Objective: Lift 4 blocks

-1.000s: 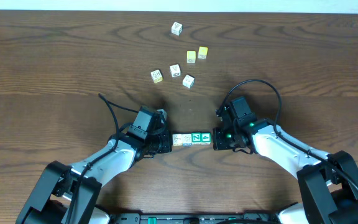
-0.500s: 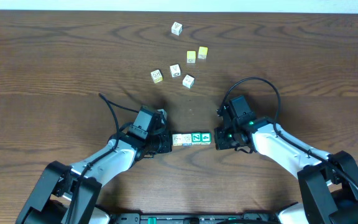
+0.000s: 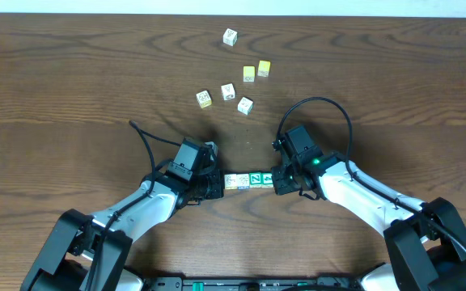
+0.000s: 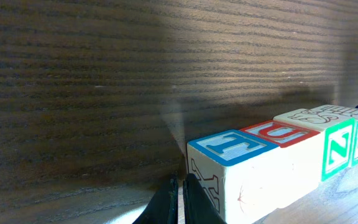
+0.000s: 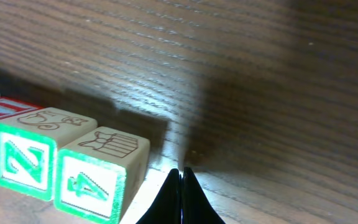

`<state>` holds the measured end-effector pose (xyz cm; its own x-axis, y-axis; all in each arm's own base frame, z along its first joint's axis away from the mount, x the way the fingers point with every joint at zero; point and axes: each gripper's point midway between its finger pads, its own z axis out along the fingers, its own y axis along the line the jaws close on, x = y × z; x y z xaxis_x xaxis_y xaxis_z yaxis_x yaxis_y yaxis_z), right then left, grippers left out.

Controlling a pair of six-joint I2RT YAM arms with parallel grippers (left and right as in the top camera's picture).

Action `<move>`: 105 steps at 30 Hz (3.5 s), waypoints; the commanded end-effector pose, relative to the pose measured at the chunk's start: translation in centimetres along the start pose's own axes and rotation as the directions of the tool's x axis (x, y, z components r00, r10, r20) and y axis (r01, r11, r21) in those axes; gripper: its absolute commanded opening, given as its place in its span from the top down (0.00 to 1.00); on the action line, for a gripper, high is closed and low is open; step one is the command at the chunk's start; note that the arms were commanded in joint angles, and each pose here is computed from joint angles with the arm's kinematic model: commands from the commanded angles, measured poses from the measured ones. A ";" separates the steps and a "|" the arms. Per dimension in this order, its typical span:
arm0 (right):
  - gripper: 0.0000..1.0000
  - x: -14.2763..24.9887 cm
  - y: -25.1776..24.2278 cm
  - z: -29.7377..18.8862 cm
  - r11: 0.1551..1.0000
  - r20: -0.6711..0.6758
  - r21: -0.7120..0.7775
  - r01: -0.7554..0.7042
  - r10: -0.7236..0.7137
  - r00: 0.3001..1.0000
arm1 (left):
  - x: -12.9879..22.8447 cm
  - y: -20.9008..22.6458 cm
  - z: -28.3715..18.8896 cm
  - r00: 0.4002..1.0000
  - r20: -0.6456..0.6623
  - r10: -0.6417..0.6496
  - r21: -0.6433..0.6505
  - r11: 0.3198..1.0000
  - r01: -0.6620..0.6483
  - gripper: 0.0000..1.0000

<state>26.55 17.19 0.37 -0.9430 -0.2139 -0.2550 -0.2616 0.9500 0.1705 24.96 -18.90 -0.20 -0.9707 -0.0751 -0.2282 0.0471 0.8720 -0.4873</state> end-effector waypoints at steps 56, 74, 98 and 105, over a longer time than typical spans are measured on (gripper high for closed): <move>0.99 -0.9 3.3 1.4 0.981 -0.022 -0.166 -0.103 0.101 0.995 | -0.3 0.6 0.1 1.000 0.012 0.012 -0.039 0.999 -0.012 0.93; 0.99 -0.2 4.7 1.5 0.983 -0.029 -0.176 -0.060 0.056 0.998 | -0.5 0.4 0.1 1.000 0.021 0.015 -0.032 0.999 -0.015 0.93; 0.99 -0.3 4.7 1.5 0.982 -0.027 -0.177 -0.060 0.056 0.998 | -0.6 0.8 -0.1 1.000 0.016 0.013 -0.068 0.998 -0.012 0.93; 0.99 -0.3 4.7 1.5 0.982 -0.027 -0.177 -0.059 0.056 0.998 | -0.9 0.0 -0.3 0.996 0.020 0.087 -0.141 0.987 -0.083 0.93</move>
<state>26.94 20.39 -0.22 -0.9626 -0.1212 -0.2424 -0.1922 0.9360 0.2949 25.18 -17.93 -0.13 -0.9684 -0.0576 -0.2427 0.0398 0.9248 -0.3784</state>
